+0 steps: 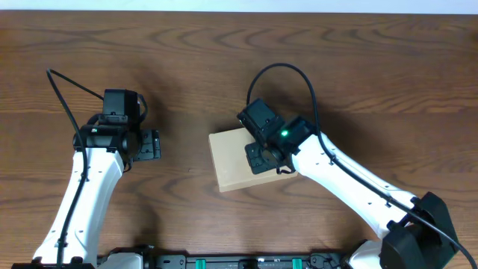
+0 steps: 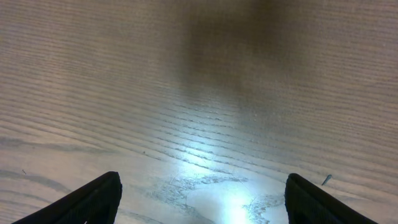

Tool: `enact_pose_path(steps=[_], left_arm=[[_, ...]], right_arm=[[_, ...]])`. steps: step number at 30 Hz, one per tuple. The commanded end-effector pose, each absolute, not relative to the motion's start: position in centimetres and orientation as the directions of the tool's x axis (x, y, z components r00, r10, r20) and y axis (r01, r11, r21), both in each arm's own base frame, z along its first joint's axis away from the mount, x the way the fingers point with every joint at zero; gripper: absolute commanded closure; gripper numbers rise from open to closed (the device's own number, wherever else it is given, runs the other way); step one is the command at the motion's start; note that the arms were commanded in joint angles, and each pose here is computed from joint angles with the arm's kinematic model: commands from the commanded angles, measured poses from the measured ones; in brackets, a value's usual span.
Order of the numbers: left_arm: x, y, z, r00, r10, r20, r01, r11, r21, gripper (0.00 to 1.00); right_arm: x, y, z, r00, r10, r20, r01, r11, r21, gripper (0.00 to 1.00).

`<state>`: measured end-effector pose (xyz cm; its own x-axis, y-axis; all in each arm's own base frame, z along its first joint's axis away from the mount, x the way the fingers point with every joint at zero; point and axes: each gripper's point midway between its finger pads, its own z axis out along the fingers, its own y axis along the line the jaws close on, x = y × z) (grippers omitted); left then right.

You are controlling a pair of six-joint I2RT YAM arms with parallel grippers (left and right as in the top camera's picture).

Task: Pack container
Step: 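Press the closed lid down with the right gripper, then lift the right gripper off the lid and withdraw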

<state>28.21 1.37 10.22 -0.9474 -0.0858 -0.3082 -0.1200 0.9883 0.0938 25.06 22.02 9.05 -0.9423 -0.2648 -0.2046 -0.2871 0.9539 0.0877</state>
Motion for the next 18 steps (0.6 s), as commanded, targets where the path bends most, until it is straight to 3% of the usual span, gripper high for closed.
enact_pose_path(steps=[1,10,14,15,16,18], left_arm=[[28.5,1.4,10.8,-0.941,-0.096,-0.324,-0.13,0.988,0.085,0.17],[28.5,1.4,10.8,-0.941,-0.095,-0.323,-0.129,0.988,0.085,0.14],[28.8,1.3,11.2,-0.932,-0.094,-0.349,-0.13,0.988,0.081,0.02],[29.1,1.3,11.5,-0.926,-0.094,-0.365,-0.132,0.988,0.079,0.05],[29.3,1.3,11.7,-0.92,-0.095,-0.381,-0.133,0.988,0.076,0.05],[29.9,1.3,12.3,-0.905,-0.095,-0.415,-0.136,0.988,0.069,0.05]], right_arm=[[22.3,21.4,6.2,-0.963,-0.252,-0.096,-0.261,0.959,0.11,0.99],[23.1,22.0,6.2,-0.955,-0.262,-0.14,-0.28,0.951,0.128,0.97],[25.9,22.2,7.5,-0.933,-0.27,-0.239,-0.304,0.945,0.119,0.91],[26.9,22.0,8.0,-0.927,-0.258,-0.271,-0.295,0.95,0.104,0.75],[28.3,21.5,8.6,-0.92,-0.239,-0.31,-0.277,0.957,0.083,0.65],[30.9,20.3,10.0,-0.898,-0.218,-0.382,-0.252,0.967,0.039,0.62]])
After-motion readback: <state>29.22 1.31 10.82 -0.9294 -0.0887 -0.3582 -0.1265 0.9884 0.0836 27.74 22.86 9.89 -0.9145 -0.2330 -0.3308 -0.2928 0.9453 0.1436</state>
